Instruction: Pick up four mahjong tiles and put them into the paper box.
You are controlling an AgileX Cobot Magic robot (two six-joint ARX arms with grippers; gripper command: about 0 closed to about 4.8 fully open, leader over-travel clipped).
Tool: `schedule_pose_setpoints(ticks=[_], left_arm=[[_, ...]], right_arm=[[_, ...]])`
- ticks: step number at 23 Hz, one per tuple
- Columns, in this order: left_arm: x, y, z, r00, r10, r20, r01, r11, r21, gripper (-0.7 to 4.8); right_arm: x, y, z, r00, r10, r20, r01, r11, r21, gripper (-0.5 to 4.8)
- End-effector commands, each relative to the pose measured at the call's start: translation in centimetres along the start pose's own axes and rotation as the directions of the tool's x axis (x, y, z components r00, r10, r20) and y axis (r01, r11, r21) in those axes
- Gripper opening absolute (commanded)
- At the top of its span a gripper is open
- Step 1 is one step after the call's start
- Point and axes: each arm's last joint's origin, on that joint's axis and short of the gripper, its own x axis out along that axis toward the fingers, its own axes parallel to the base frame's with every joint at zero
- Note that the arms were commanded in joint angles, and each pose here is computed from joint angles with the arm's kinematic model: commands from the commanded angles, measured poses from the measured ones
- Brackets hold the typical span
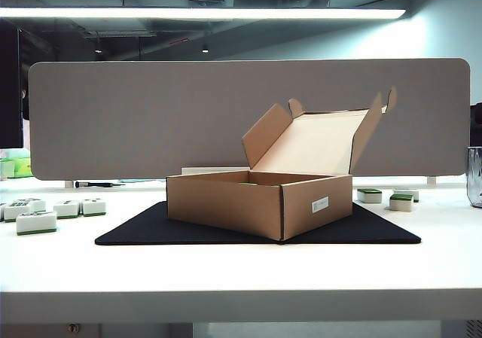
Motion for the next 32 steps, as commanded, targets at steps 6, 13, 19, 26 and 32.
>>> schedule_pose_setpoints(ticks=[6, 13, 19, 26, 32], left_arm=[[-0.9, -0.3, -1.3, 0.996, 0.014, 0.09, -0.012, 1.0, -0.02, -0.06], [-0.6, -0.4, -1.6, 0.985, 0.01, 0.171, -0.008, 1.0, -0.014, -0.06], [2.9, -0.7, -3.7, 0.975, 0.017, 0.223, -0.014, 1.0, -0.013, -0.06], [4.4, -1.1, -5.4, 0.981, -0.02, 0.193, 0.037, 0.996, -0.084, -0.06], [4.1, -0.9, -4.4, 0.956, 0.012, 0.294, 0.054, 0.975, -0.215, -0.06]], right_arm=[[1.5, -1.5, -2.2, 1.0, -0.002, 0.009, 0.002, 0.997, 0.071, -0.01], [2.2, -2.3, -3.7, 0.999, -0.044, -0.026, 0.046, 0.995, 0.092, -0.01], [2.3, -2.5, -4.1, 0.998, -0.058, -0.038, 0.062, 0.993, 0.098, -0.01], [2.3, -2.5, -4.1, 0.998, -0.058, -0.038, 0.062, 0.993, 0.098, -0.01], [2.3, -2.5, -4.1, 0.998, -0.058, -0.038, 0.062, 0.993, 0.098, -0.01]])
